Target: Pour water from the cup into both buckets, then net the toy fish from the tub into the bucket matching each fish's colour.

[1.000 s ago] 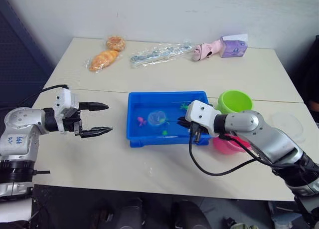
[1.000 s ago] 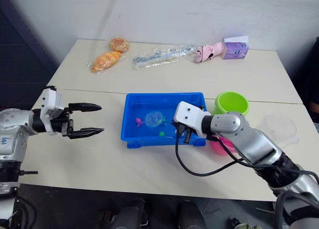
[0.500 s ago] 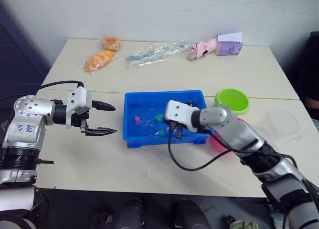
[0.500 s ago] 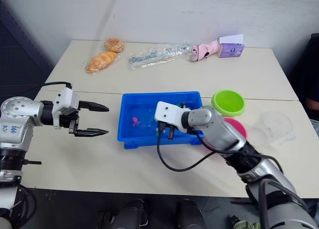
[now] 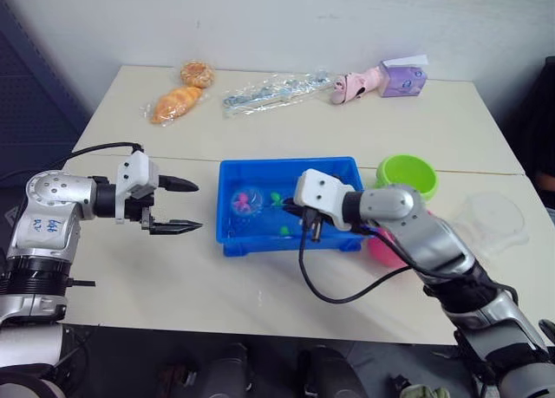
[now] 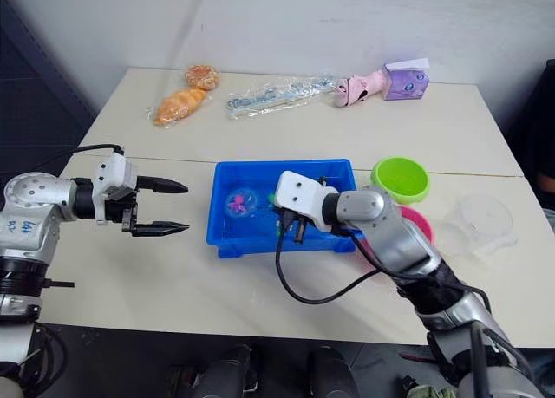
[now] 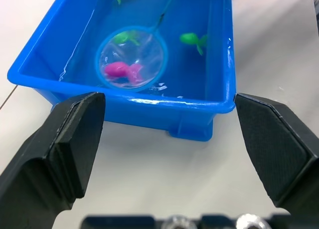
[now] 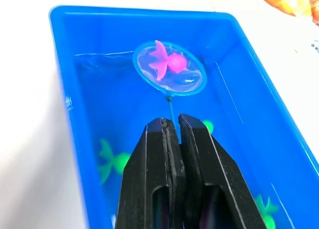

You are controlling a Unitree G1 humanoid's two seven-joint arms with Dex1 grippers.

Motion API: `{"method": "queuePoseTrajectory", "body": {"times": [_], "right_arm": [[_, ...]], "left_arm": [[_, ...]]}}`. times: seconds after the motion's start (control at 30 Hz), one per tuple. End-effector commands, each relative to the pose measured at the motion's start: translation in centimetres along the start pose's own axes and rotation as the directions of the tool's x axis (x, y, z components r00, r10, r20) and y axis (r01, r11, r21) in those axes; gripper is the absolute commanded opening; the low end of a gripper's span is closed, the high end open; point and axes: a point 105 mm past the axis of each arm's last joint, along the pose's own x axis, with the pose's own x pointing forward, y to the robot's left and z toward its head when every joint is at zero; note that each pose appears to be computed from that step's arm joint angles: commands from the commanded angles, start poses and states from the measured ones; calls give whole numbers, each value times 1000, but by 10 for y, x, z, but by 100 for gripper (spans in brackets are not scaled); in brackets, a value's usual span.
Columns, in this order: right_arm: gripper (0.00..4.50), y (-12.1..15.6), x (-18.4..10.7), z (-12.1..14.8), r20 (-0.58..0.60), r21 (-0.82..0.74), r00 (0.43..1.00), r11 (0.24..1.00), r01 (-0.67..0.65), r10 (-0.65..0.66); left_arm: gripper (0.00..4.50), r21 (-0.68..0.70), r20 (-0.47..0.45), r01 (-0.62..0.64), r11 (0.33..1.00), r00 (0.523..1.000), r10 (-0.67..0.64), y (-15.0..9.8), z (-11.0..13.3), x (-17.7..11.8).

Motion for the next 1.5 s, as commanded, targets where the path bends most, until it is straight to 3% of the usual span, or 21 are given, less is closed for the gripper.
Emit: {"method": "queuePoseTrajectory", "body": {"times": [0.03,0.27,0.53,0.93,1.17,1.5], "right_arm": [[0,-2,-24,17,76,-51,996,998,43,-39],[0,5,-67,10,86,-32,985,988,152,-149],[0,18,-119,-8,-18,-41,955,955,294,-295],[0,45,-190,-13,-123,12,833,838,545,-540],[0,51,-234,-38,-275,-179,697,748,639,-662],[0,68,-248,-75,-328,-433,657,726,534,-679]], "left_arm": [[444,23,81,-22,1000,996,20,3,16,-3],[444,82,141,31,996,989,-43,-1,33,16],[444,105,221,128,986,964,-148,-7,54,42],[444,139,275,261,955,916,-290,-14,65,77],[444,143,316,316,938,883,-346,-27,69,94],[444,129,351,343,931,862,-366,-42,69,106]]}}
